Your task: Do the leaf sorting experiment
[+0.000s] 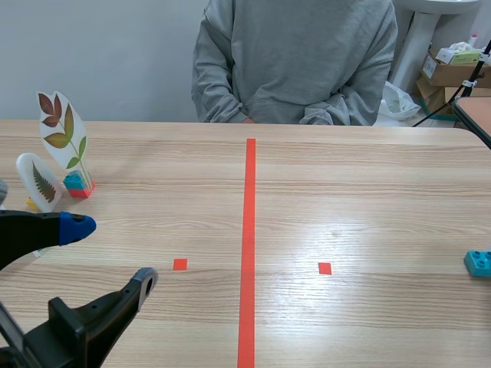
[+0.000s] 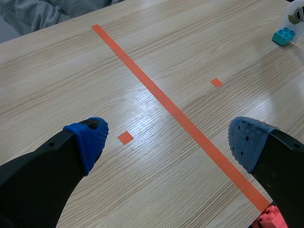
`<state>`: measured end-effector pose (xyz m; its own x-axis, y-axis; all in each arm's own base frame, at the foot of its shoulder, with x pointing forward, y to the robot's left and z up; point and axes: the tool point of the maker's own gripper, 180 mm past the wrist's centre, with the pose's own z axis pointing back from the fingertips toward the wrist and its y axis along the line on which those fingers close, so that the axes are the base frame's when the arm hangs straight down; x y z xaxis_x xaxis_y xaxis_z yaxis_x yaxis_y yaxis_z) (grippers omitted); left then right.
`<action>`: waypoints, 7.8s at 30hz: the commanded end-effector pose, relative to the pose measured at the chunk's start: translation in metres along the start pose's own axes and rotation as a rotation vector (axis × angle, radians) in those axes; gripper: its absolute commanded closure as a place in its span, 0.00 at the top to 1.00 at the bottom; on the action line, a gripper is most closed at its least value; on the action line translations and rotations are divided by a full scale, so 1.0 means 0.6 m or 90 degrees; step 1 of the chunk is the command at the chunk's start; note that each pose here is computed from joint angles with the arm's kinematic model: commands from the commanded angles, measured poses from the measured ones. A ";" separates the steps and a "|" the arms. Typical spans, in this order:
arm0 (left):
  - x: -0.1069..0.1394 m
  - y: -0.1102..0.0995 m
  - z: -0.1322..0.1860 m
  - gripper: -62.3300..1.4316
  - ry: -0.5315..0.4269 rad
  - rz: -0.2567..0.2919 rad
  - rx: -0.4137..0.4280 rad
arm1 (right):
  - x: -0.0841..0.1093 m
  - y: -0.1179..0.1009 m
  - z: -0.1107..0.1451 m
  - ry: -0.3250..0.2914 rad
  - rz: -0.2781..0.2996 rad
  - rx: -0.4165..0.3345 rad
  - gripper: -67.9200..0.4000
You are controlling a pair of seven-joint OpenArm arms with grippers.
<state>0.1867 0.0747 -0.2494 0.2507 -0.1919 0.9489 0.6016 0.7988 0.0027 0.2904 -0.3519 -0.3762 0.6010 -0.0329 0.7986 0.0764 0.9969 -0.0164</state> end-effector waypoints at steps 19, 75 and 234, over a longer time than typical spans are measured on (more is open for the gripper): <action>0.012 -0.005 0.002 0.87 -0.017 0.005 -0.004 | 0.041 -0.007 0.011 -0.036 -0.017 0.012 0.74; 0.014 -0.004 0.001 0.87 -0.020 0.003 -0.003 | 0.121 0.420 0.230 -0.120 0.201 0.596 0.82; 0.031 -0.002 0.002 0.87 -0.055 0.107 -0.004 | 0.151 0.292 0.112 -0.116 0.149 0.450 0.83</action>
<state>0.1896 0.0733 -0.2392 0.3013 -0.0233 0.9532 0.5570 0.8158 -0.1561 0.2975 -0.1717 -0.2812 0.4387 0.1257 0.8898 -0.5822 0.7940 0.1749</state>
